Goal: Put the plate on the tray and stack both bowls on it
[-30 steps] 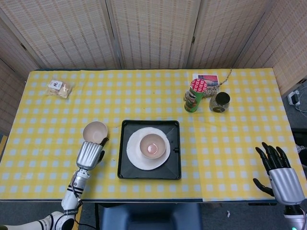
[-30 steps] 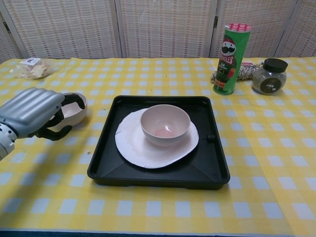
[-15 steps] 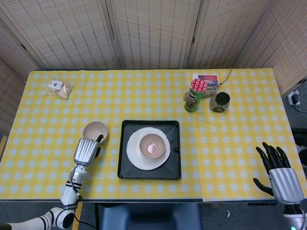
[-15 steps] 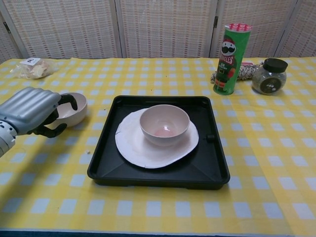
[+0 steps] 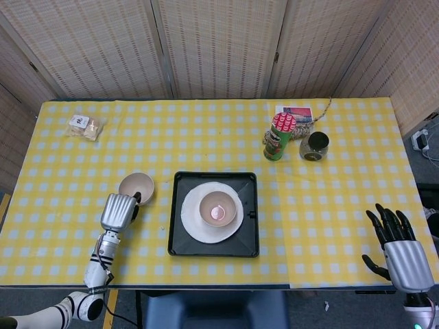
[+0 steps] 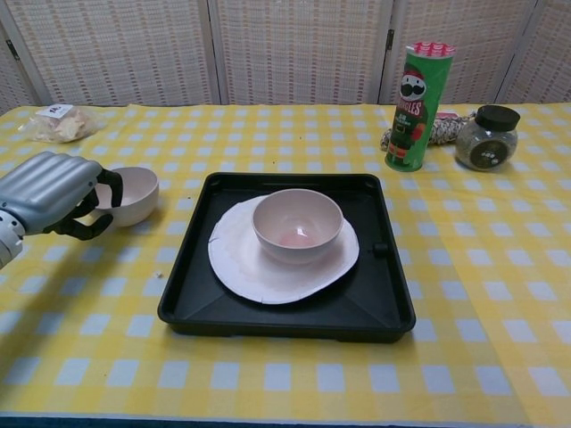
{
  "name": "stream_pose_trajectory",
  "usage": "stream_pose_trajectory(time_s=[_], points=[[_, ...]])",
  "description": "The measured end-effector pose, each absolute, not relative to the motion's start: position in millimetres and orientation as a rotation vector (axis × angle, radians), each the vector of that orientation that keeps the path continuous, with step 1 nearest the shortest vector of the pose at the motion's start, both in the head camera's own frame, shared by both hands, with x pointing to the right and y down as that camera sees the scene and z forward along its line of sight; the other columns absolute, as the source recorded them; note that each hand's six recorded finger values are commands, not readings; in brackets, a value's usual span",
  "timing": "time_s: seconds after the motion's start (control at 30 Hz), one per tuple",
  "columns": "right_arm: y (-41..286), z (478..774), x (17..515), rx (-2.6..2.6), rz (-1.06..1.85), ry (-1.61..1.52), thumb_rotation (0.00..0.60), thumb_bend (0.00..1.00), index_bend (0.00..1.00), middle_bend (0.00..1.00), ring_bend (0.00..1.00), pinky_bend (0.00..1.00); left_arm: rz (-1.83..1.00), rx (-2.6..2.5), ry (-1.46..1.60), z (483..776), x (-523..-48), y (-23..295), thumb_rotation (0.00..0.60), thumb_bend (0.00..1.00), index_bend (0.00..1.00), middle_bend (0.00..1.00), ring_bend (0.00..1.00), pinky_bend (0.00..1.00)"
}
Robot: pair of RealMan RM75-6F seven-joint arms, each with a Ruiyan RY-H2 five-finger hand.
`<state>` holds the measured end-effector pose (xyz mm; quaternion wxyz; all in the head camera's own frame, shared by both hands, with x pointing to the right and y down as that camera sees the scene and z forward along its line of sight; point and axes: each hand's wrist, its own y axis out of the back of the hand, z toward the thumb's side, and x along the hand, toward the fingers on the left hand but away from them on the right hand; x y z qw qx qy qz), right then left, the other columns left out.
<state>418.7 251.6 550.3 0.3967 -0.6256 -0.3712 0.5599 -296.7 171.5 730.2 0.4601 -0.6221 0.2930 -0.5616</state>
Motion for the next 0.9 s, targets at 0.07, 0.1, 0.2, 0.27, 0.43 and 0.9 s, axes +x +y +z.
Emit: stream_pose_trajectory(time_s=[0.07, 0.1, 0.2, 0.27, 0.43, 0.9], points=[[251.7, 550.1, 418.7, -1.584, 1.417, -0.942, 0.6, 0.23, 0.0, 0.0, 0.0, 0.0, -1.371, -1.532, 0.725, 729.9, -296.1, 172.1, 0.6, 0.52, 0.64, 1.0, 1.0, 1.0], [251.7, 550.1, 418.8, -1.584, 1.417, -0.942, 0.6, 0.23, 0.0, 0.0, 0.0, 0.0, -1.368, -1.532, 0.727, 729.8, -295.7, 172.3, 0.6, 0.52, 0.65, 1.0, 1.0, 1.0], [251.9, 550.7, 419.1, -1.585, 1.42, -0.94, 0.6, 0.23, 0.0, 0.0, 0.0, 0.0, -1.355, -1.525, 0.736, 728.6, -295.2, 171.8, 0.6, 0.53, 0.67, 1.0, 1.0, 1.0], [251.7, 550.6, 419.3, -1.584, 1.42, -0.941, 0.6, 0.23, 0.0, 0.0, 0.0, 0.0, -1.338, -1.52, 0.747, 726.1, -293.6, 171.7, 0.6, 0.54, 0.67, 1.0, 1.0, 1.0], [251.9, 550.5, 419.2, -1.583, 1.421, -0.941, 0.6, 0.23, 0.0, 0.0, 0.0, 0.0, -1.307, -1.527, 0.759, 721.9, -288.6, 173.3, 0.6, 0.54, 0.68, 1.0, 1.0, 1.0], [252.2, 551.0, 416.5, -1.588, 1.415, -0.935, 0.6, 0.23, 0.0, 0.0, 0.0, 0.0, -1.154, -1.592, 0.847, 685.3, -253.4, 180.6, 0.6, 0.56, 0.69, 1.0, 1.0, 1.0]])
